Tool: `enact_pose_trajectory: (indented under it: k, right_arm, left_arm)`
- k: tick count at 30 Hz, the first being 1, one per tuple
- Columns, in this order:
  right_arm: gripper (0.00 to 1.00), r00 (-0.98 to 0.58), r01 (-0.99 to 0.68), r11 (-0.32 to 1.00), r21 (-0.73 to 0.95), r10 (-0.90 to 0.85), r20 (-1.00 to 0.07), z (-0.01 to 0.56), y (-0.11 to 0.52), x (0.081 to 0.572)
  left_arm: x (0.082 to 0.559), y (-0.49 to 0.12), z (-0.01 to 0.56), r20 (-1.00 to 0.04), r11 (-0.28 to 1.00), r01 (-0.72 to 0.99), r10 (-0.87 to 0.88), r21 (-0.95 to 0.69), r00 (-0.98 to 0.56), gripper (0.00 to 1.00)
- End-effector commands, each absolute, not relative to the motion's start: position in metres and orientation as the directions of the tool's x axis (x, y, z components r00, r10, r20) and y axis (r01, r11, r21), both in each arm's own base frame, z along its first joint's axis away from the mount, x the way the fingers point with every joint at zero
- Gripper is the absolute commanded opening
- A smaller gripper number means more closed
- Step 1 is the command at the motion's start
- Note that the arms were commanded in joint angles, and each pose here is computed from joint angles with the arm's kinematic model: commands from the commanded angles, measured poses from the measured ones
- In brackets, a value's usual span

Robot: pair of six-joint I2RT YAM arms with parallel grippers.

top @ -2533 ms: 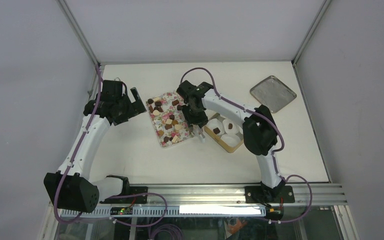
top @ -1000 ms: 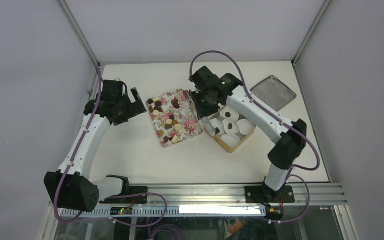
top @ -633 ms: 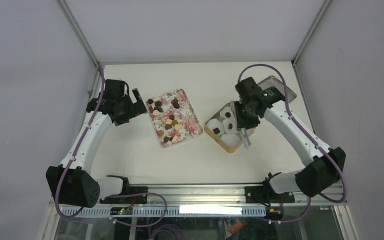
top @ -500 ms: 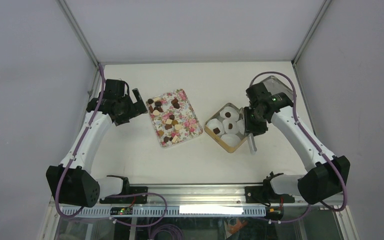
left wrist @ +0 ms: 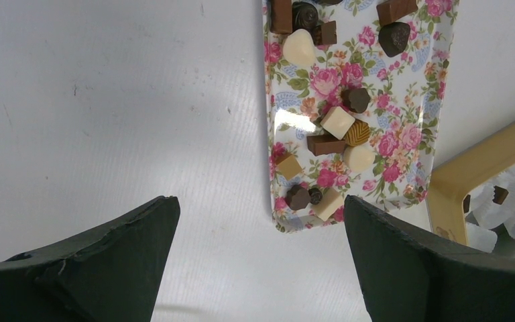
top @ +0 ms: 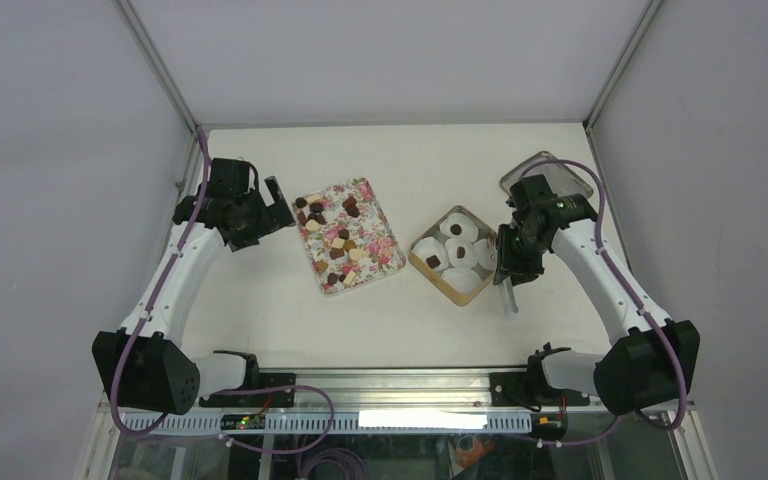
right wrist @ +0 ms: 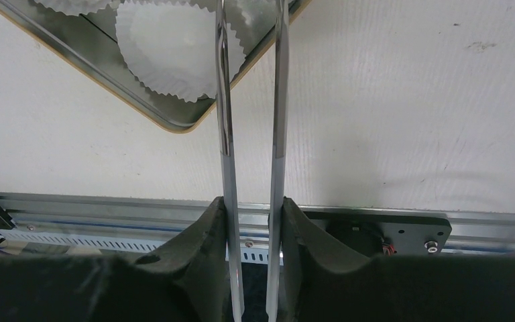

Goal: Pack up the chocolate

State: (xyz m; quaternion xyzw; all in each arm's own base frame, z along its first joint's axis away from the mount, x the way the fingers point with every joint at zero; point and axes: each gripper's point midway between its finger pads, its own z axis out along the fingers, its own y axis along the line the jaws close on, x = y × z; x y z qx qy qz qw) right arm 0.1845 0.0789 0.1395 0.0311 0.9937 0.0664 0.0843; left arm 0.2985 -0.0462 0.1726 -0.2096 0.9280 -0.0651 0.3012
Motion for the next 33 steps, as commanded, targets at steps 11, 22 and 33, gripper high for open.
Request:
enact_pose_trajectory:
  k: [11,22,33]
  right_arm:
    - [0.30,-0.983,0.014,0.984,0.176,0.046,-0.178,0.1384,0.0836,0.1919]
    - [0.34,-0.984,0.026,0.986,0.165,0.054,-0.172,0.1359,0.0815,0.1918]
    - [0.36,-0.979,0.026,0.989,0.148,0.055,-0.196,0.1429,0.0780,0.1952]
  left_arm:
    - [0.3045,-0.0498,0.1905,-0.575,0.900,-0.317,-0.436,-0.301,-0.692,0.99]
    - [0.3046,-0.0501,0.1924,-0.578,0.899,-0.315,-0.437,-0.304,-0.689,0.99]
    - [0.3046,-0.0510,0.1938,-0.579,0.900,-0.308,-0.434,-0.308,-0.690,0.99]
